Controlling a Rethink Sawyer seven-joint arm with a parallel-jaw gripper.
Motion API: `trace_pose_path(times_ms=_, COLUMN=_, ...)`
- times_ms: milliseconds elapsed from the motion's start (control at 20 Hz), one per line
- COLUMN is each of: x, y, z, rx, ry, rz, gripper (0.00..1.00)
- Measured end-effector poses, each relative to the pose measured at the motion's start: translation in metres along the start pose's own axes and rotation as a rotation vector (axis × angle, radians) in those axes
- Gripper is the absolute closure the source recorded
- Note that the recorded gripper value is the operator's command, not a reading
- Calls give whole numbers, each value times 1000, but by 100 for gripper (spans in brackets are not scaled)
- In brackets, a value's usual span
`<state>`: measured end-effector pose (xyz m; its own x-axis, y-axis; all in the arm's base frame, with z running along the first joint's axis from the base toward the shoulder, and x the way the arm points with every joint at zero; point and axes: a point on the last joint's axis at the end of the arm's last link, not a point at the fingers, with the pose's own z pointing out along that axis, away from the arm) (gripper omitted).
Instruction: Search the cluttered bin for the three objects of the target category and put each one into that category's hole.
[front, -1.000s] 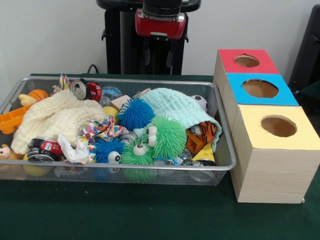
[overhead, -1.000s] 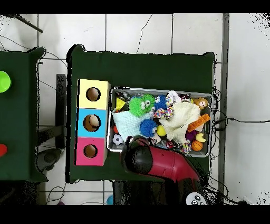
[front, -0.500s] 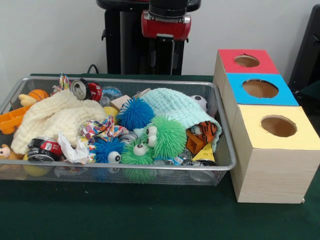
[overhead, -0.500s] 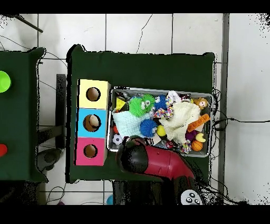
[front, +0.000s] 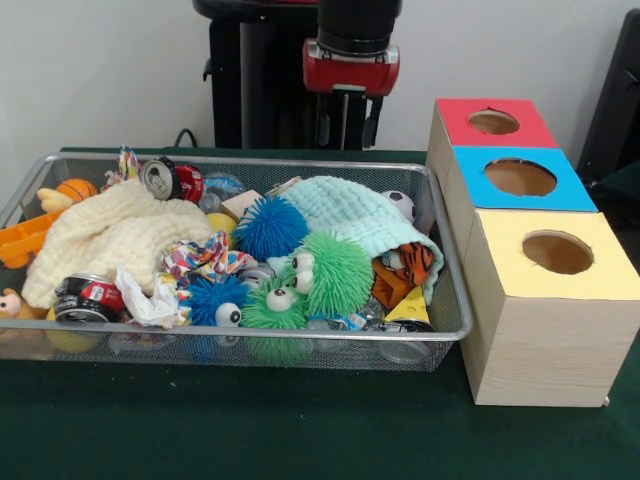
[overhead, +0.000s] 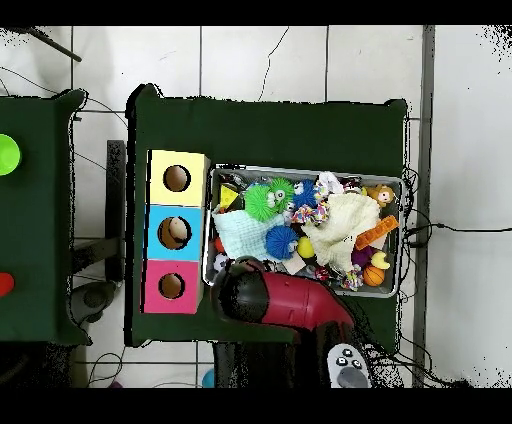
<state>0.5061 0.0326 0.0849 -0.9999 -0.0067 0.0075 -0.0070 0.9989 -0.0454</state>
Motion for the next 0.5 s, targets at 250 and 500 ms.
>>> trace_pose_path(times_ms=250, x=2, y=2, z=13, rx=-4, ry=15, rz=-3, gripper=0)
trace_pose_path(times_ms=500, x=4, y=5, z=34, rx=-5, ry=4, rz=-8, gripper=0)
